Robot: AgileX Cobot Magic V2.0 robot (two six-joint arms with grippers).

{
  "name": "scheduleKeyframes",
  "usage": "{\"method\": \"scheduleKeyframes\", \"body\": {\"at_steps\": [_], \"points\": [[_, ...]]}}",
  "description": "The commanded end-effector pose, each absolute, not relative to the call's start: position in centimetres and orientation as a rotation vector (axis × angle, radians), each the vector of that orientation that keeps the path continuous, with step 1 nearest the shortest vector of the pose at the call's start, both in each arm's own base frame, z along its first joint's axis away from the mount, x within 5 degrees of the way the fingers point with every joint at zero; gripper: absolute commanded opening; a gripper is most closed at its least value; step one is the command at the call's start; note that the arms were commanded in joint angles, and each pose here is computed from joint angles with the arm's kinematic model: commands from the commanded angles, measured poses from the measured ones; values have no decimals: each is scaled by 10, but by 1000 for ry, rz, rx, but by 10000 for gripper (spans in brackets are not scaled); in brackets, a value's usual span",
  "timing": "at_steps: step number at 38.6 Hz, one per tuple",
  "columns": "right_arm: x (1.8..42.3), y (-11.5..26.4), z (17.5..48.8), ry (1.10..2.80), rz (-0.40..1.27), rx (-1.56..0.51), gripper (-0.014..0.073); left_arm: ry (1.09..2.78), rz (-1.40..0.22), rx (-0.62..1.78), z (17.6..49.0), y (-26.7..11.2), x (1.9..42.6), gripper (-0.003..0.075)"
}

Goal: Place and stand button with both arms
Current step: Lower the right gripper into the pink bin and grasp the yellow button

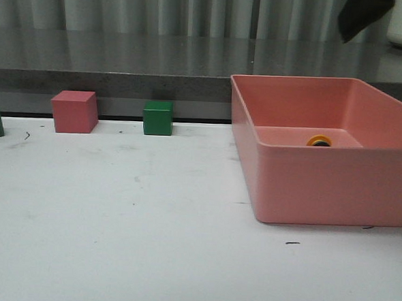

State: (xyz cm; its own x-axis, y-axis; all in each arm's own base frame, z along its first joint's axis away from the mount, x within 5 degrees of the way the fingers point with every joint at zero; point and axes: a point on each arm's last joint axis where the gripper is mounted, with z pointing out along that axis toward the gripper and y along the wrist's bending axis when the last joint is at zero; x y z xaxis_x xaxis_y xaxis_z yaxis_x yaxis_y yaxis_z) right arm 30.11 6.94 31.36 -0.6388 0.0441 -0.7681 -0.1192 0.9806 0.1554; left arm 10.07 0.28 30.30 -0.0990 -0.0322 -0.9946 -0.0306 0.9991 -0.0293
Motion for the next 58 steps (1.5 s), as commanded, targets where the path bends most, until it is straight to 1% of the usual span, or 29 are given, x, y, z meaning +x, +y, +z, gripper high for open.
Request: {"method": "scheduleKeyframes", "body": {"at_steps": [1,4,9,13,18,31,37,40,42,46,49,51,58], "points": [[324,74,328,2270,248,-38,643,1566,-8,-53,322,3,102,575],[343,75,323,2357,245,2,643,1566,-8,-53,322,3,102,575],[375,75,304,2488,220,39,643,1566,-8,-53,322,3,102,575],[394,73,288,2556,202,60,643,1566,-8,-53,322,3,102,575],[416,67,267,2597,200,144,643,1566,-8,-53,322,3,102,575],[444,69,220,2691,181,162,642,1566,-8,-53,322,3,102,575],[447,70,209,2715,175,164,636,1566,-8,-53,322,3,102,574],[448,70,208,2717,175,164,585,1566,-8,-53,322,3,102,574],[448,70,208,2717,175,164,523,1566,-8,-53,322,3,102,573],[447,70,208,2718,174,164,357,1566,-8,-53,322,3,102,573],[447,70,210,2716,175,164,277,1566,-8,-53,322,3,102,573],[446,70,212,2713,176,163,256,1566,-8,-53,322,3,102,573],[441,69,232,2680,184,160,256,1566,-8,-53,322,3,102,573]]}}
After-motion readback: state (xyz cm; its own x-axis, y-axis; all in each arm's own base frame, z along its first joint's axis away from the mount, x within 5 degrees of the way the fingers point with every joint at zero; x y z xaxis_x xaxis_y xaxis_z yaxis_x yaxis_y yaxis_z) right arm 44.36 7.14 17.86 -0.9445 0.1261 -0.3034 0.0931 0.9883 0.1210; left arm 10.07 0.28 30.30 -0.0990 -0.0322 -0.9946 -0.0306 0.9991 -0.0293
